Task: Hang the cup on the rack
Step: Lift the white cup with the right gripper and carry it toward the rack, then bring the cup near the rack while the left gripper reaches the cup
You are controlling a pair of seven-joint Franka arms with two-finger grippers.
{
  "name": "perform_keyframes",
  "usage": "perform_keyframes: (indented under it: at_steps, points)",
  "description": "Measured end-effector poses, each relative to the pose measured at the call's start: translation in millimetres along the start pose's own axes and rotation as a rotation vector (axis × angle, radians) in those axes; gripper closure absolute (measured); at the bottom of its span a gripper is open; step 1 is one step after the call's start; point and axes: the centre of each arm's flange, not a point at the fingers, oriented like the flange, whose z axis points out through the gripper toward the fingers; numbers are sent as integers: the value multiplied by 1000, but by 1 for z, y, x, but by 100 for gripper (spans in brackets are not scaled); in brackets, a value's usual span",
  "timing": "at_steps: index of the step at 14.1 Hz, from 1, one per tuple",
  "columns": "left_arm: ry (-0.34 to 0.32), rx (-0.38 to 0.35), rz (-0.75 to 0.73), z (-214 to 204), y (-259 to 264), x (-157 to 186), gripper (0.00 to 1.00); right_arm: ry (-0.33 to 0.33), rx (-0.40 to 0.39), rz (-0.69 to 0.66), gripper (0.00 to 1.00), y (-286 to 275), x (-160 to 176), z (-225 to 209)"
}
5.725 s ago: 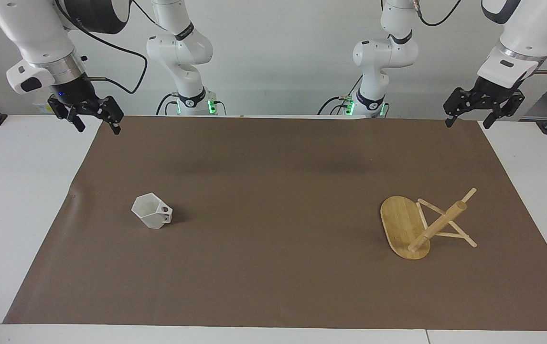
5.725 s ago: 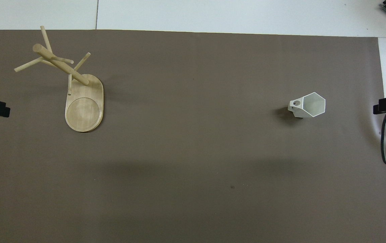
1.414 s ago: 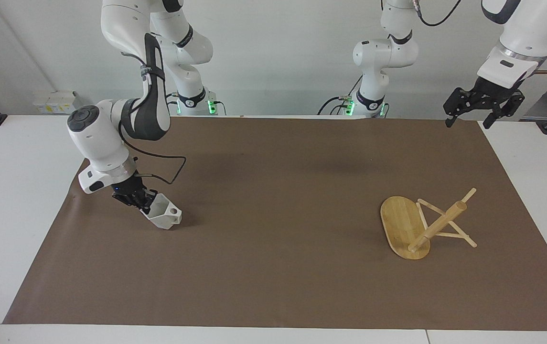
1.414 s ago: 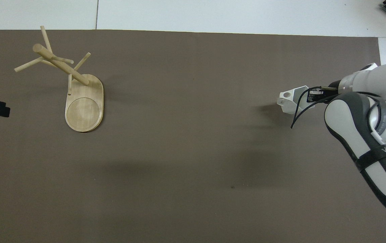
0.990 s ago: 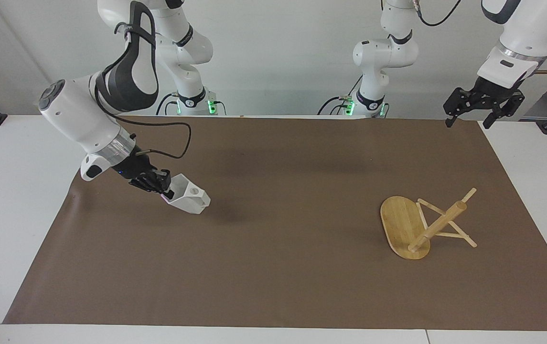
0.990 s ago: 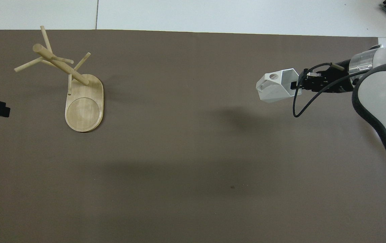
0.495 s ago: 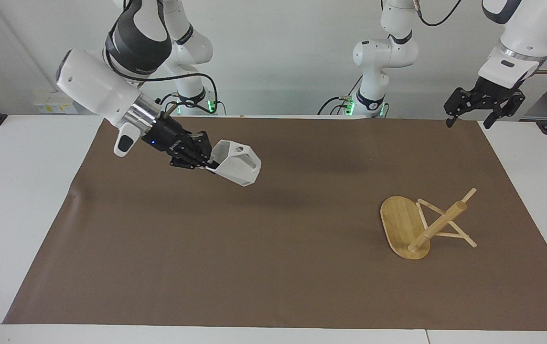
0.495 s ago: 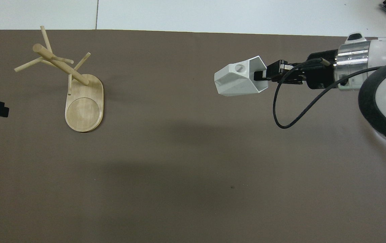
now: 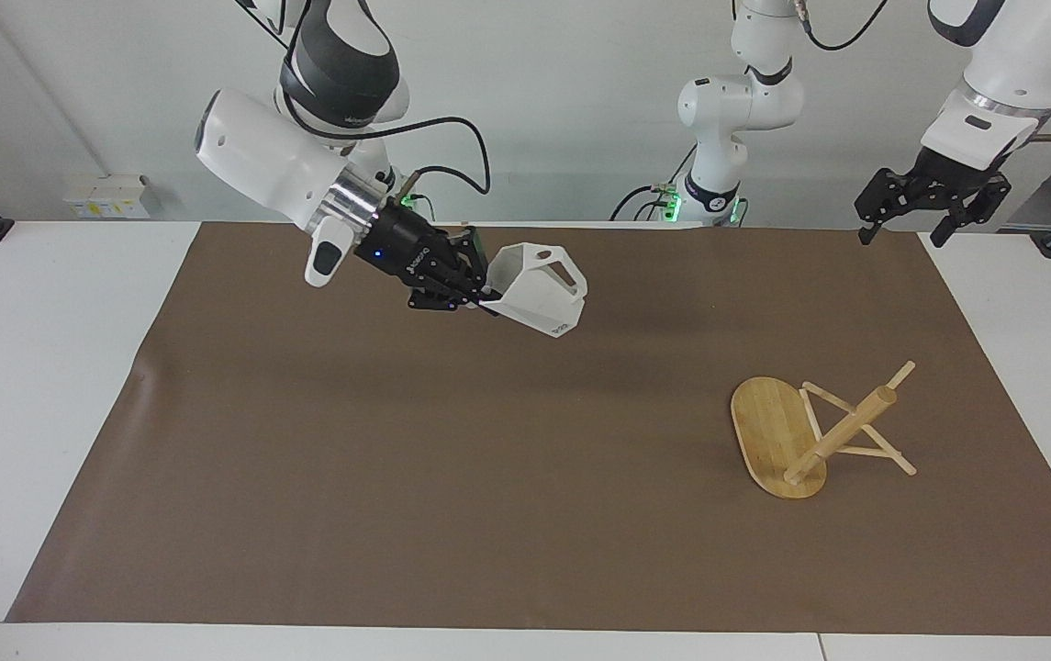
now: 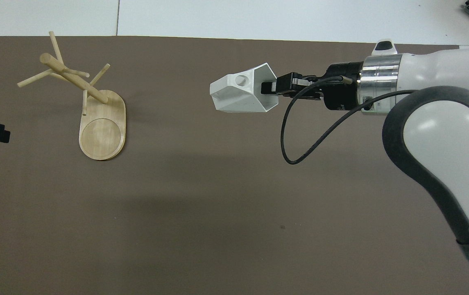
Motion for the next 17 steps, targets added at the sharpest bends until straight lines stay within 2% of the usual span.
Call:
perform_keyframes:
  at_steps: [2, 4, 6, 7, 12, 15, 17]
  points:
    - [-7, -1, 0, 4, 0, -2, 0, 0, 58, 48, 94, 2, 0, 12]
    - [-8, -1, 1, 13, 1, -4, 0, 45, 78, 72, 94, -5, -1, 27]
    - [-7, -8, 0, 18, 3, -6, 0, 101, 78, 98, 94, -22, -10, 59]
    - [-5, -23, -12, 18, 5, -6, 0, 109, 80, 107, 94, -32, -18, 76]
    - [20, -69, -36, 26, 23, -4, 0, 66, 94, 142, 94, -46, -39, 115]
    - [77, -136, 116, 24, 43, 1, 0, 40, 103, 178, 94, -56, -49, 126]
    - [123, -137, 260, 20, 42, 4, 0, 33, 104, 183, 94, -59, -52, 129]
